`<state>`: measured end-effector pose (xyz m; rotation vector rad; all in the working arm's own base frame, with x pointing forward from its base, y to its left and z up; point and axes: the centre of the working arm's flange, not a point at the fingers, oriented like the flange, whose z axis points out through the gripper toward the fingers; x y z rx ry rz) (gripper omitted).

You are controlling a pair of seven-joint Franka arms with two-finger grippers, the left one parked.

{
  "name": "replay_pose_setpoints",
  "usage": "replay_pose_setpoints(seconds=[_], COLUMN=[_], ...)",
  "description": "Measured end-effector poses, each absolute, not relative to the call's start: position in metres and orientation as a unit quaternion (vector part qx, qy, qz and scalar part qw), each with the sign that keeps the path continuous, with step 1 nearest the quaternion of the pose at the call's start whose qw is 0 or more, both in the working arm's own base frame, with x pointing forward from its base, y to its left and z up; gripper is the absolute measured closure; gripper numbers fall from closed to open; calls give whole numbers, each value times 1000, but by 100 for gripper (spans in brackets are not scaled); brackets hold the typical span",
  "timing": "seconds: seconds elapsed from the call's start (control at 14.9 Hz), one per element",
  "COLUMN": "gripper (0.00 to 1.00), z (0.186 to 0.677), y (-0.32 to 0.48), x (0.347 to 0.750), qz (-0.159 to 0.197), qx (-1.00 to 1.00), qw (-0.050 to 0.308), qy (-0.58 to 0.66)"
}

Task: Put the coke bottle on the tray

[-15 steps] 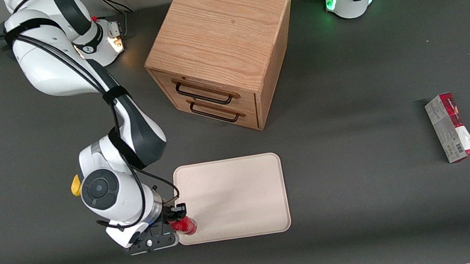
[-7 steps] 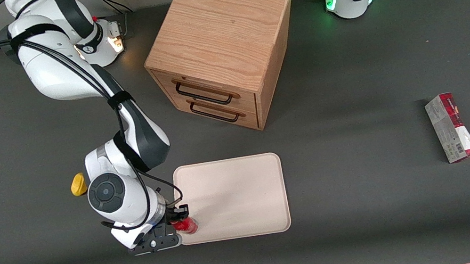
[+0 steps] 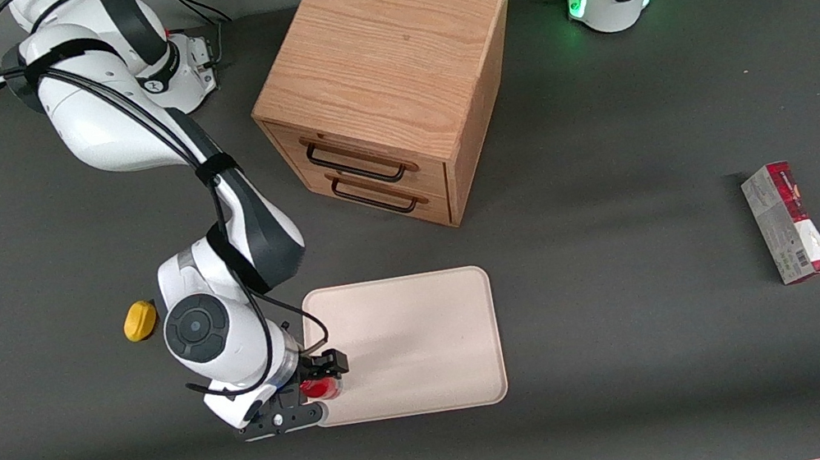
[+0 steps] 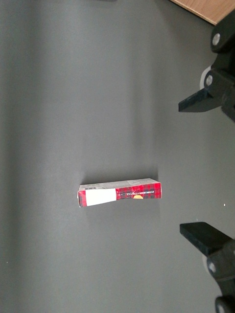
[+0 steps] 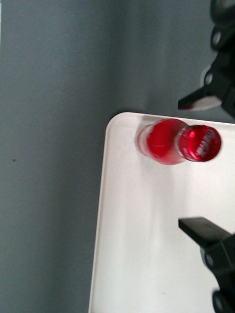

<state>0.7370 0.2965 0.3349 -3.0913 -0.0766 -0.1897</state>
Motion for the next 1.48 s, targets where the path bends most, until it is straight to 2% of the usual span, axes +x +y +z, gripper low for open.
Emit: replay_pose_setpoints(seconds=[0.2, 0.4, 0.67, 0.94, 1.48], gripper=[0, 0, 0, 0, 0], z=[342, 359, 435, 505, 567], y=[295, 289, 258, 193, 119], x=[740, 740, 723, 707, 623], qz=[-71, -80, -41, -29, 0], qx=[-997, -996, -999, -1000, -1000], qw=[19, -9, -32, -8, 1], qy=[-25, -33, -14, 10, 25])
